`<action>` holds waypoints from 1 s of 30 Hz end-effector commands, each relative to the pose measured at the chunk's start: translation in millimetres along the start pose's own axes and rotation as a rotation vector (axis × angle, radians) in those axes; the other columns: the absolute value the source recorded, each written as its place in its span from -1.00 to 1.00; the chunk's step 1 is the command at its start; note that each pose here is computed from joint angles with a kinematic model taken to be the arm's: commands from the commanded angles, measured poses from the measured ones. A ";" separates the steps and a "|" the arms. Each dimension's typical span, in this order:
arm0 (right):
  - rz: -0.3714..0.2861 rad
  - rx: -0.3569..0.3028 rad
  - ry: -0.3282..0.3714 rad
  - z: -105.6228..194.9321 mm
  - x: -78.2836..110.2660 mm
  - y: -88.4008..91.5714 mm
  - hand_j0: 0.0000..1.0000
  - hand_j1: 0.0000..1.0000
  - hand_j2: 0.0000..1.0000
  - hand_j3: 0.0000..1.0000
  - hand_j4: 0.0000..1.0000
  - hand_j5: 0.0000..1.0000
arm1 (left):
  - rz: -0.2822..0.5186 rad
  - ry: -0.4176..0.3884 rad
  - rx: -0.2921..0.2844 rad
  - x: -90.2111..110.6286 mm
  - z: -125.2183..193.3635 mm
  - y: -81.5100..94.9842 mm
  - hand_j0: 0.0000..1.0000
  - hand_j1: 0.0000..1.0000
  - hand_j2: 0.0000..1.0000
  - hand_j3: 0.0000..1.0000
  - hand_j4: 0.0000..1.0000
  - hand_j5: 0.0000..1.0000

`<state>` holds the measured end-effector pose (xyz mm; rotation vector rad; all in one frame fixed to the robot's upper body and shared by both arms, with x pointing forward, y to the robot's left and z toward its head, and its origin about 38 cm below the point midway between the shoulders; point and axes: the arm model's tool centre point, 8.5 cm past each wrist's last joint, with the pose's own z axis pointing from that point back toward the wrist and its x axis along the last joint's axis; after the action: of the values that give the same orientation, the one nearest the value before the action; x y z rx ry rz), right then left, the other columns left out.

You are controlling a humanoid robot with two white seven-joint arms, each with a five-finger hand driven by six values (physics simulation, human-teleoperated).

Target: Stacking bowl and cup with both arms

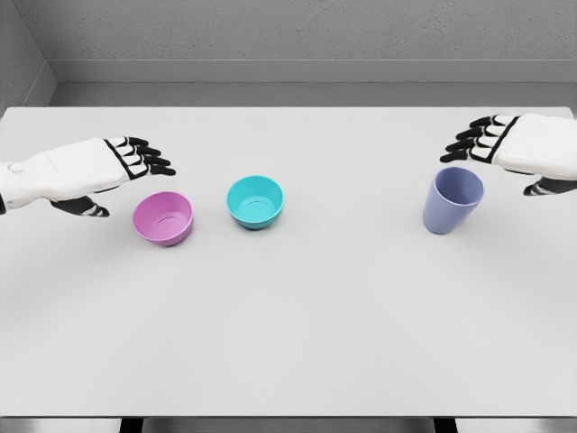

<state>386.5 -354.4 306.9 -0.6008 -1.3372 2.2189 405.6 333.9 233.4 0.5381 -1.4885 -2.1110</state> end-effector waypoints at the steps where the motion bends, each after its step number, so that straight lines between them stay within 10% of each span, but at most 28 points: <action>1: -0.002 -0.005 -0.005 -1.3 1.5 -1.1 1.00 1.00 1.00 1.00 1.00 1.00 | 0.004 0.001 -0.002 -0.2 0.4 0.1 1.00 1.00 1.00 1.00 1.00 1.00; 7: 0.004 -0.024 -0.005 -2.3 0.8 -6.9 1.00 1.00 1.00 1.00 1.00 1.00 | -0.019 -0.015 -0.098 -2.5 -6.1 0.8 1.00 1.00 1.00 1.00 1.00 1.00; 12: 0.012 -0.025 0.010 2.1 -3.2 -10.3 1.00 1.00 1.00 1.00 1.00 1.00 | -0.060 -0.020 -0.320 -9.9 -17.8 0.7 1.00 1.00 1.00 1.00 1.00 1.00; 30: 0.121 -0.041 0.085 -5.1 -14.7 -31.0 1.00 1.00 1.00 1.00 1.00 1.00 | -0.016 -0.063 -0.293 -3.0 -50.6 -6.9 1.00 1.00 1.00 1.00 1.00 1.00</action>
<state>404.0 -343.5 332.0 -0.7761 -1.3485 2.2484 435.3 299.9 211.5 0.3827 -1.1802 -2.3292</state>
